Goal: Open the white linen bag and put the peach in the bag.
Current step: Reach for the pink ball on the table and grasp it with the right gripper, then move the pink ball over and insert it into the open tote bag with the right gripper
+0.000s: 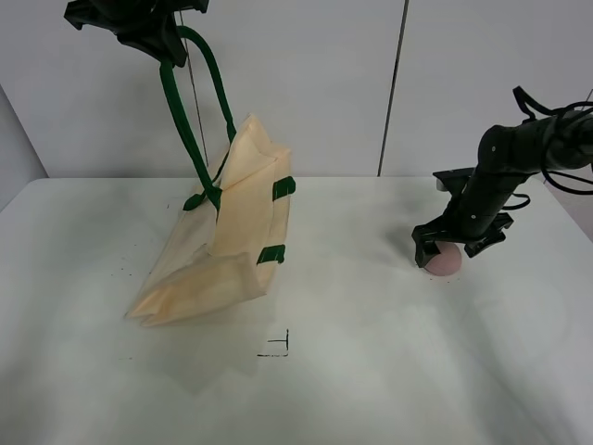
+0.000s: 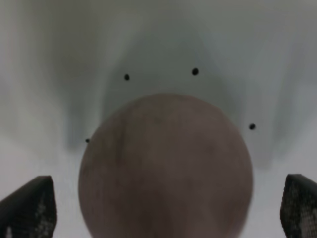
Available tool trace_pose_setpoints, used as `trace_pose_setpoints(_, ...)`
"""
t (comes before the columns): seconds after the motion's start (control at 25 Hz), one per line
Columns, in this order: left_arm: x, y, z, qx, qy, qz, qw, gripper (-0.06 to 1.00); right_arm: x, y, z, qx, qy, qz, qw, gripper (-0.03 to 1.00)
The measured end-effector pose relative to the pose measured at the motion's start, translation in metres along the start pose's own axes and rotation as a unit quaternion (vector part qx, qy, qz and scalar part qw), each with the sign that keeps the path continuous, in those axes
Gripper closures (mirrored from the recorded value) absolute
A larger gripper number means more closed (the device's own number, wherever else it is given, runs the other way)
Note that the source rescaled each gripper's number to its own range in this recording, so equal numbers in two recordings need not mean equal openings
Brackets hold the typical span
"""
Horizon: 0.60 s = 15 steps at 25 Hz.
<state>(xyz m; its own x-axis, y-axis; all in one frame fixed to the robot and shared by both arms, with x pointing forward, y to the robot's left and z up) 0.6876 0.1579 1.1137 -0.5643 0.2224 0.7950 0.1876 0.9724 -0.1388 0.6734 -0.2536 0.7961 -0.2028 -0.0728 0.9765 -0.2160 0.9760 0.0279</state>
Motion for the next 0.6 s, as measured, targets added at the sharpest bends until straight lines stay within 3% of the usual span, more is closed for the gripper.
trace_pose_setpoints(0.08, 0.0, 0.0, 0.0, 0.0, 0.0, 0.0, 1.0, 0.94, -0.003, 0.0, -0.001, -0.001, -0.003, 0.0, 1.0, -0.02)
trace_pose_setpoints(0.16, 0.0, 0.0, 0.0, 0.0, 0.0, 0.0, 1.0, 0.94, -0.003, -0.001, -0.004, -0.002, -0.01, 0.001, 1.0, 0.11)
trace_pose_setpoints(0.2, 0.0, 0.0, 0.0, 0.0, 0.0, 0.0, 1.0, 0.94, -0.003, 0.0, -0.005, -0.004, -0.012, 0.001, 1.0, 0.24)
trace_pose_setpoints(0.32, 0.0, 0.0, 0.0, 0.0, 0.0, 0.0, 1.0, 0.94, -0.003, 0.0, -0.005, -0.008, -0.013, -0.001, 1.0, 0.77)
trace_pose_setpoints(0.36, 0.0, 0.0, 0.0, 0.0, 0.0, 0.0, 1.0, 0.94, -0.002, 0.001, -0.006, -0.01, -0.016, -0.003, 1.0, 0.88)
trace_pose_setpoints(0.44, 0.0, 0.0, 0.0, 0.0, 0.0, 0.0, 1.0, 0.94, 0.002, 0.004, -0.009, -0.013, -0.019, -0.01, 1.0, 0.97)
trace_pose_setpoints(0.6, 0.005, 0.0, -0.001, 0.0, -0.005, 0.001, 1.0, 0.94, 0.027, 0.018, -0.02, -0.002, -0.019, -0.049, 0.999, 0.97)
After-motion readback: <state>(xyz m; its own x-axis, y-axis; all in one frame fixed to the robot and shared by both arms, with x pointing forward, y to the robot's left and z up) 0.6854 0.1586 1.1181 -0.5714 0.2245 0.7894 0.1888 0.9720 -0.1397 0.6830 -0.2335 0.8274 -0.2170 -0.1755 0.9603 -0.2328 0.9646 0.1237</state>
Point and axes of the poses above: a point on each arm's last joint axis where the gripper is mounted, x pointing back along that axis away from the gripper, y along the wrist's bending axis when the last joint is at zero, z = x × y, the point moved 10 cm from there along -x, pointing out along that axis toward the gripper, and after that the axes turned 2 degrees about x, right-handed, at the moved point
